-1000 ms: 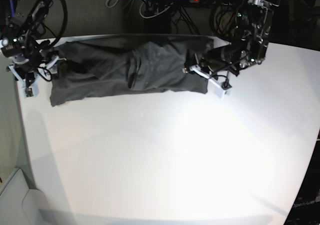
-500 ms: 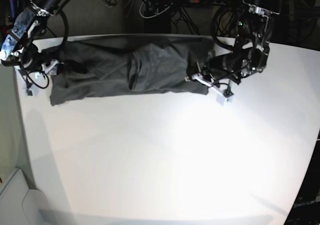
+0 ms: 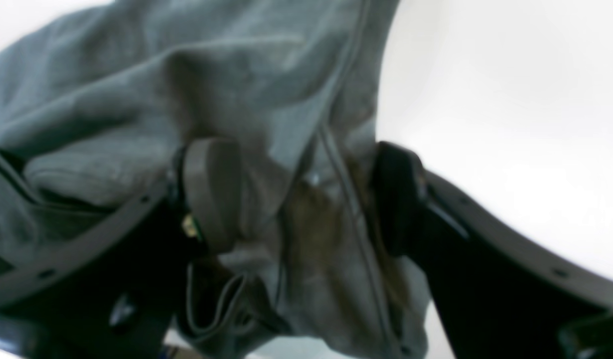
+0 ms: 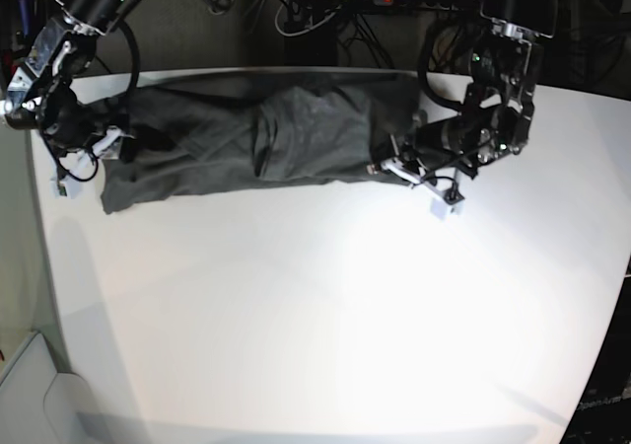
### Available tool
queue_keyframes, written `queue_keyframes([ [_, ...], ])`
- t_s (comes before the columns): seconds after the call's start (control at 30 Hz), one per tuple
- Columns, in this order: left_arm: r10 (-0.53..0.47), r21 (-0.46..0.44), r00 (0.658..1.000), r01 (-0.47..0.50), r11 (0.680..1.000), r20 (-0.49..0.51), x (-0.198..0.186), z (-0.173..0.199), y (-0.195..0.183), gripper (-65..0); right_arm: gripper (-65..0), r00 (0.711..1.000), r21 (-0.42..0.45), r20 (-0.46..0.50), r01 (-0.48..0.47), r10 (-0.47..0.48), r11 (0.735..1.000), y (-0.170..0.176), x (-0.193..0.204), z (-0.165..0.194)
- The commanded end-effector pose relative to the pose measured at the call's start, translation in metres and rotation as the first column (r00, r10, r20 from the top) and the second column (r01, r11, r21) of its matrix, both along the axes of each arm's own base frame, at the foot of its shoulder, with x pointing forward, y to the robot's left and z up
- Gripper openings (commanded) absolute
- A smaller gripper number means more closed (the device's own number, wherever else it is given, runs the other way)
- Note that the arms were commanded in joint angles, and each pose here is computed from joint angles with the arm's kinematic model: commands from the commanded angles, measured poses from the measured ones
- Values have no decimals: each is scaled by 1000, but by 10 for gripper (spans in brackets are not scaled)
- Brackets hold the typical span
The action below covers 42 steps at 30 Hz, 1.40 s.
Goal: Layout the t-shirt on the table in an organized manner, then fold the t-shirt properly
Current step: 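Press the folded end down with the left gripper and regrasp it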
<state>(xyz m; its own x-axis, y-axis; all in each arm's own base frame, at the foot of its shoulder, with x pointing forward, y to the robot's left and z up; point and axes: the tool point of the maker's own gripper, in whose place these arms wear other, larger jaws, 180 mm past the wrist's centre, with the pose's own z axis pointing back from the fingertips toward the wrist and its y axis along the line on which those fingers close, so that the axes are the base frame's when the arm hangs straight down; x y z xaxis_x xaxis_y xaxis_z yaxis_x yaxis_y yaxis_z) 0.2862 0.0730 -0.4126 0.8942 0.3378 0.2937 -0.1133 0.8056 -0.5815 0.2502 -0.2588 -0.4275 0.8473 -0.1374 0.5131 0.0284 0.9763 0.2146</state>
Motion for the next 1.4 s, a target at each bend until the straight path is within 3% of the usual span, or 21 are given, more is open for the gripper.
queue_keyframes([
  [0.0,10,-18,999,-9,1000,37,12,13,-1,-637,-231,993,-5,-113,-14,13,1000,2,-20,-16],
  [0.07,10,-18,999,-9,1000,40,13,14,0,-637,-256,993,-4,-114,-14,14,1000,3,-21,-16],
  [0.17,8,1,998,-8,1000,57,18,16,2,-637,-352,993,-4,-116,-15,14,1000,3,-21,-17],
  [0.37,8,47,996,-12,999,94,33,22,6,-637,-650,980,6,-198,-34,34,999,7,-35,-23],
  [0.5,44,17,991,-47,999,127,42,35,11,-637,-650,979,4,-201,-34,35,999,7,-36,-23],
  [0.67,166,-141,975,-145,979,150,48,66,29,-637,-650,980,1,-196,-33,33,999,5,-34,-22],
  [0.77,282,-173,956,-265,949,78,29,58,54,-638,-650,980,3,-198,-34,34,999,6,-34,-22],
  [0.9,395,-131,914,-404,905,-90,-8,28,73,-638,-650,981,4,-192,-33,33,999,7,-32,-21],
  [0.97,406,-119,900,-425,897,-156,-23,17,71,-638,-650,981,5,-192,-33,34,999,7,-32,-21],
  [1.17,408,-125,886,-441,889,-223,-29,0,61,-638,-650,980,5,-195,-34,35,999,7,-32,-21],
  [1.37,358,-55,895,-385,921,-265,-24,-27,41,-638,-650,986,-11,-160,-36,34,999,5,-21,-11],
])
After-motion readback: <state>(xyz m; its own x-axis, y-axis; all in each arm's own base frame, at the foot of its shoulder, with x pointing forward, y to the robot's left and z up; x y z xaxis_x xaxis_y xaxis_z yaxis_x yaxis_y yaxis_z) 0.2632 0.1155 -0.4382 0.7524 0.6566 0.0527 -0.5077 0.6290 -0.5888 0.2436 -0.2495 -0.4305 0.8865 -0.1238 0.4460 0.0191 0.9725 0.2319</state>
